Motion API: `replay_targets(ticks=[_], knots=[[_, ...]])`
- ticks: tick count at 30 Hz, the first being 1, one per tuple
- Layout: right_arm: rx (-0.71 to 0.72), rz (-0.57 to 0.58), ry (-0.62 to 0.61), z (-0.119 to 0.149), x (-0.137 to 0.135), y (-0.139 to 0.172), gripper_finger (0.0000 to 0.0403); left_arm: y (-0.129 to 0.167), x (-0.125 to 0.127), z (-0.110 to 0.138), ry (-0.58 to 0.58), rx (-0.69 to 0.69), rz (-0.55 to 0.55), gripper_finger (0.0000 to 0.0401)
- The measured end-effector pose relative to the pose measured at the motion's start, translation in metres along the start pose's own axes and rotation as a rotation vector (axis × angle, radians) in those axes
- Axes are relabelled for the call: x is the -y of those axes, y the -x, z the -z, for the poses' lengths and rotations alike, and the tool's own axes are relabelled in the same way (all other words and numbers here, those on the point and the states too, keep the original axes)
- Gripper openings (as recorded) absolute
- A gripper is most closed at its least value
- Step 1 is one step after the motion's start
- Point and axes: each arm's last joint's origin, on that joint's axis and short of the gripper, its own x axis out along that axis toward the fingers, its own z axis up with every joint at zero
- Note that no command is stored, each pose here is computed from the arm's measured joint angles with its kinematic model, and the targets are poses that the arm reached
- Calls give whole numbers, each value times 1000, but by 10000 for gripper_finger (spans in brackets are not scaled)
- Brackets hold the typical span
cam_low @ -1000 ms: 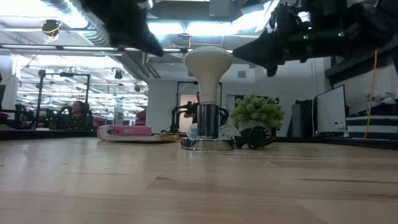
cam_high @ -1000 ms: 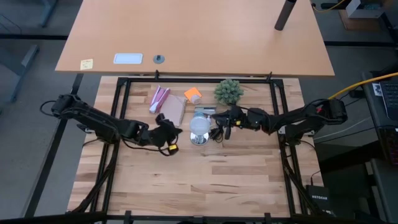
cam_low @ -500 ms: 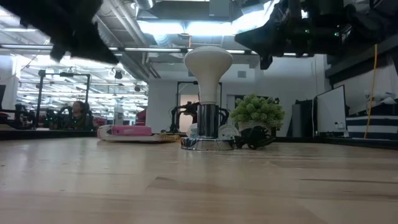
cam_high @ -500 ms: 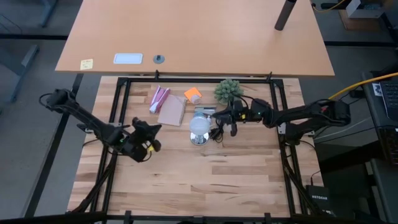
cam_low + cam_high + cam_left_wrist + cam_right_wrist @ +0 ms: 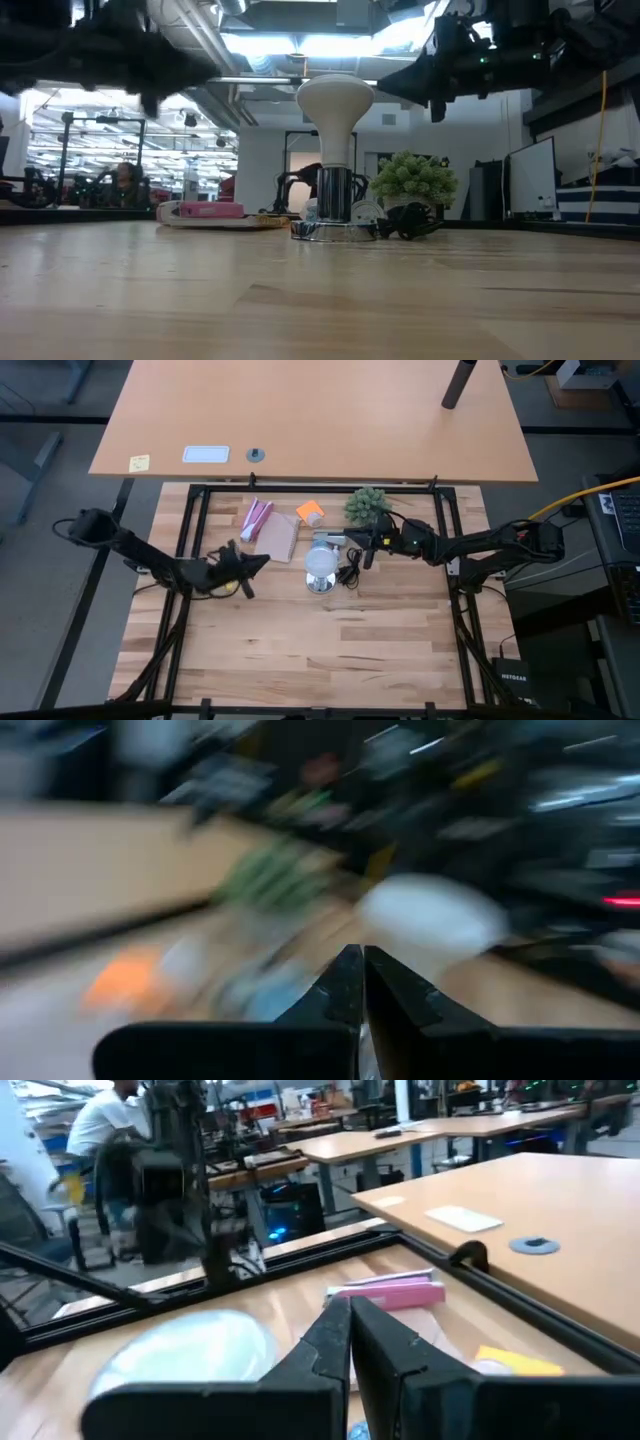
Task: Screw lightbulb
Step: Insert the lightbulb into the silver lamp socket
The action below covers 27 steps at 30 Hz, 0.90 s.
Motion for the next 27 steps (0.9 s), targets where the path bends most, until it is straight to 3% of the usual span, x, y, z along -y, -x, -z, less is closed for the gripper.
replay_targets(ticks=[3, 5, 17, 22, 27], knots=[[-11, -67, -11, 0, -2, 0, 17, -1, -14, -7, -71, 111, 205, 5], [-19, -105, -25, 0, -3, 0, 17, -2, -21, -8, -60, 123, 245, 5], [-93, -113, -52, 7, -3, 0, 17, -11, -40, -1, 347, 18, 114, 5], [-106, -111, -52, 10, -2, -1, 17, -23, -28, -4, 317, -64, 195, 1], [-99, -122, -52, 15, -2, -5, 17, -54, -4, -11, 148, -146, 207, 1]])
